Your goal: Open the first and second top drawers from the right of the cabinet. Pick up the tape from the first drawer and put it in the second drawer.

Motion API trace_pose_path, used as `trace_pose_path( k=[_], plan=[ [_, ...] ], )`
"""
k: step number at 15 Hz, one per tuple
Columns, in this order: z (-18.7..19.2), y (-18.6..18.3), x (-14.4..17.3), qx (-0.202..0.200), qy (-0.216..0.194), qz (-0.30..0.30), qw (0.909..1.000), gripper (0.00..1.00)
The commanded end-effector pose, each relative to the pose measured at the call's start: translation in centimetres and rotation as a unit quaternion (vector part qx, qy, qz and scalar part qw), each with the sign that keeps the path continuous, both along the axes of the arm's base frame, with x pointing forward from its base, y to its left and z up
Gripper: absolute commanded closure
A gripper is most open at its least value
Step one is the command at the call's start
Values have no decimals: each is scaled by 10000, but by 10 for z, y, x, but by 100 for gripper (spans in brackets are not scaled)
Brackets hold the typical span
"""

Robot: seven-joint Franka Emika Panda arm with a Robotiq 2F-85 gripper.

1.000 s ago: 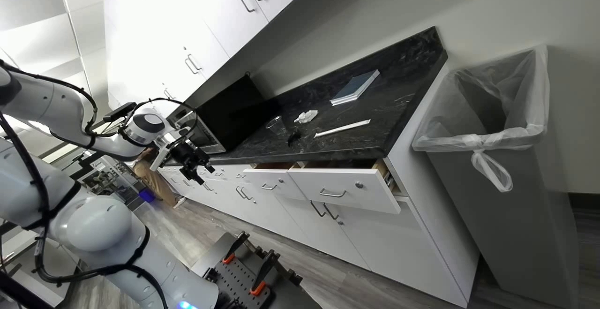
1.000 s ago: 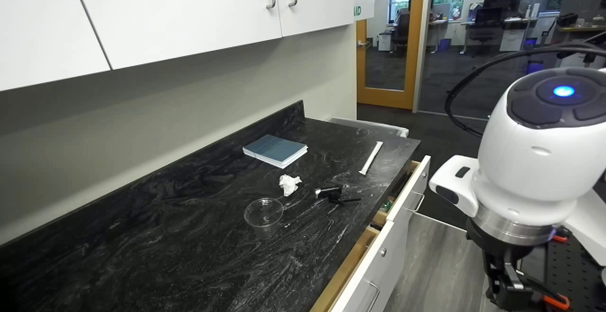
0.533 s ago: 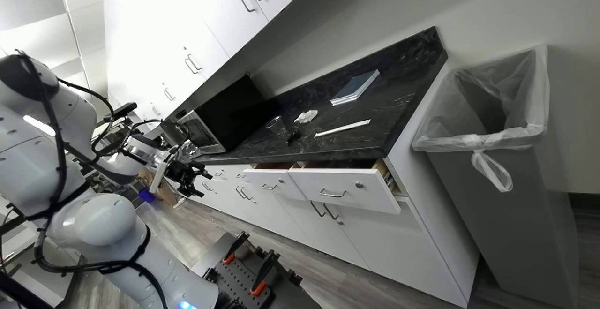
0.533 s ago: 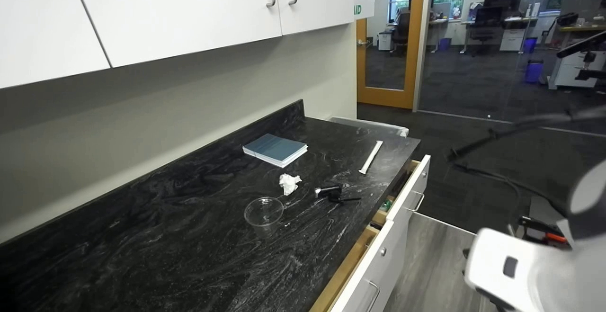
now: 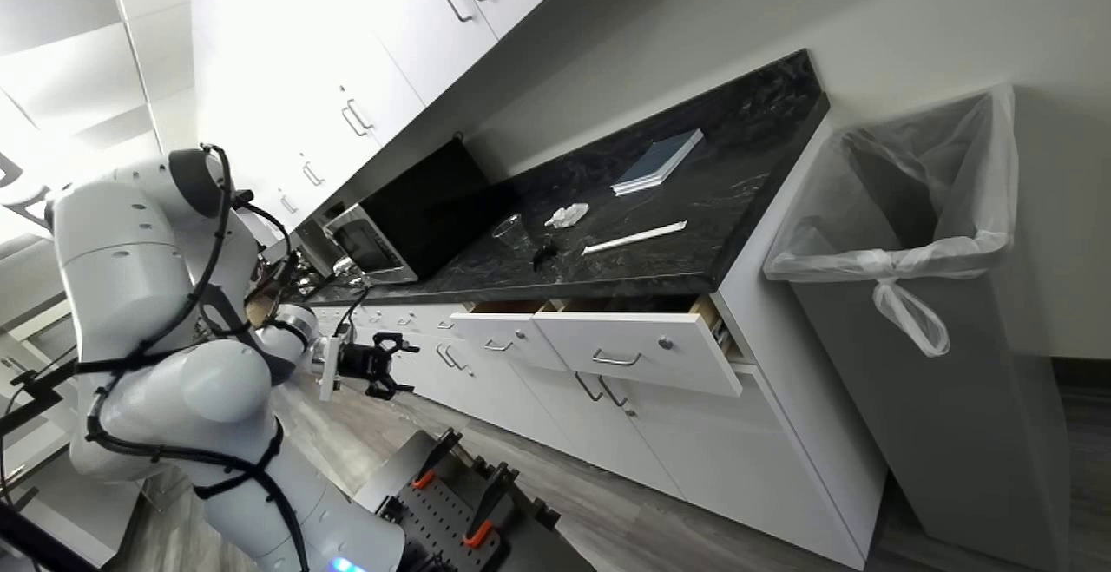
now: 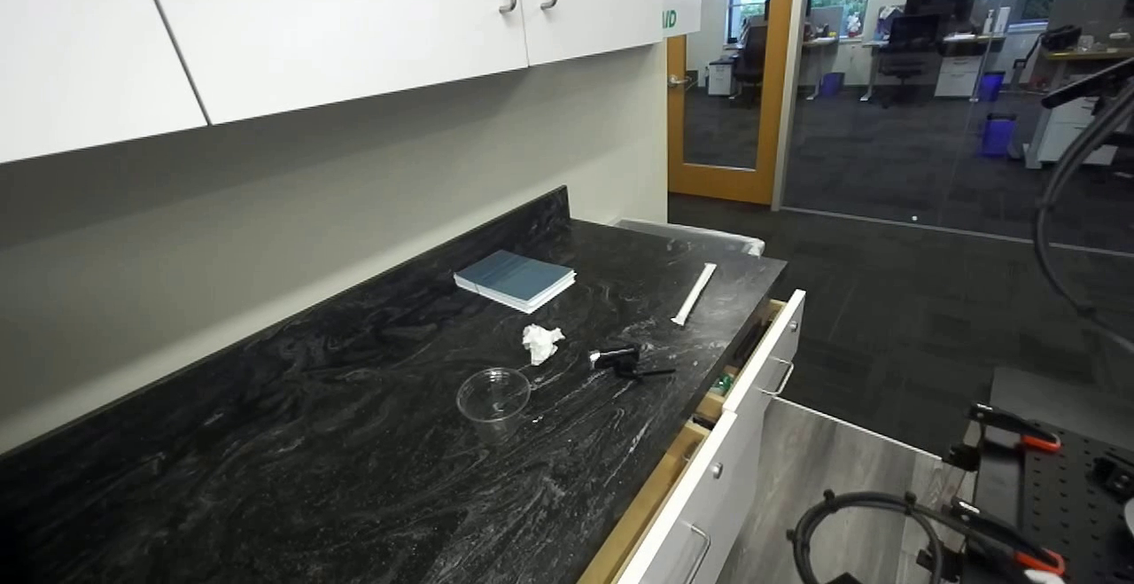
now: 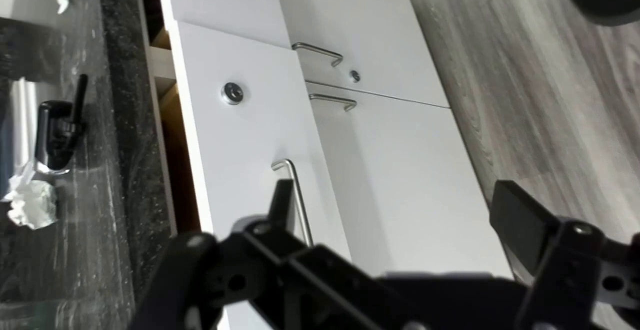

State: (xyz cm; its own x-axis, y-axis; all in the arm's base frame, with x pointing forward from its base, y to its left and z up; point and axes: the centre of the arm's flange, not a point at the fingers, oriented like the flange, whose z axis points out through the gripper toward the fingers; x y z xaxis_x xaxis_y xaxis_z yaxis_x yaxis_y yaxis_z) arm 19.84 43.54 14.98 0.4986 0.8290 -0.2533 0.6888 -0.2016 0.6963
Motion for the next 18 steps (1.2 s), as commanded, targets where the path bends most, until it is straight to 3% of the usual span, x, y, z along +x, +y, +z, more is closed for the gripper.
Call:
trace_pose_path(
  k=[1,4,7,11,14,16,17,18],
  plan=[
    [-18,4,5,-95,-189,-36,9998,0],
    [-60,14,11,-242,-372,-137,9989,0],
    [-61,19,15,-221,-396,-174,9988,0],
    [-90,21,20,-887,-1301,298,9871,0],
    [-118,18,31,-997,-2042,363,9732,0],
    [-135,10,44,-943,-2298,75,9686,0],
    [-116,4,30,-923,-1973,300,9755,0],
    [-125,1,35,-931,-2072,212,9736,0]
  ],
)
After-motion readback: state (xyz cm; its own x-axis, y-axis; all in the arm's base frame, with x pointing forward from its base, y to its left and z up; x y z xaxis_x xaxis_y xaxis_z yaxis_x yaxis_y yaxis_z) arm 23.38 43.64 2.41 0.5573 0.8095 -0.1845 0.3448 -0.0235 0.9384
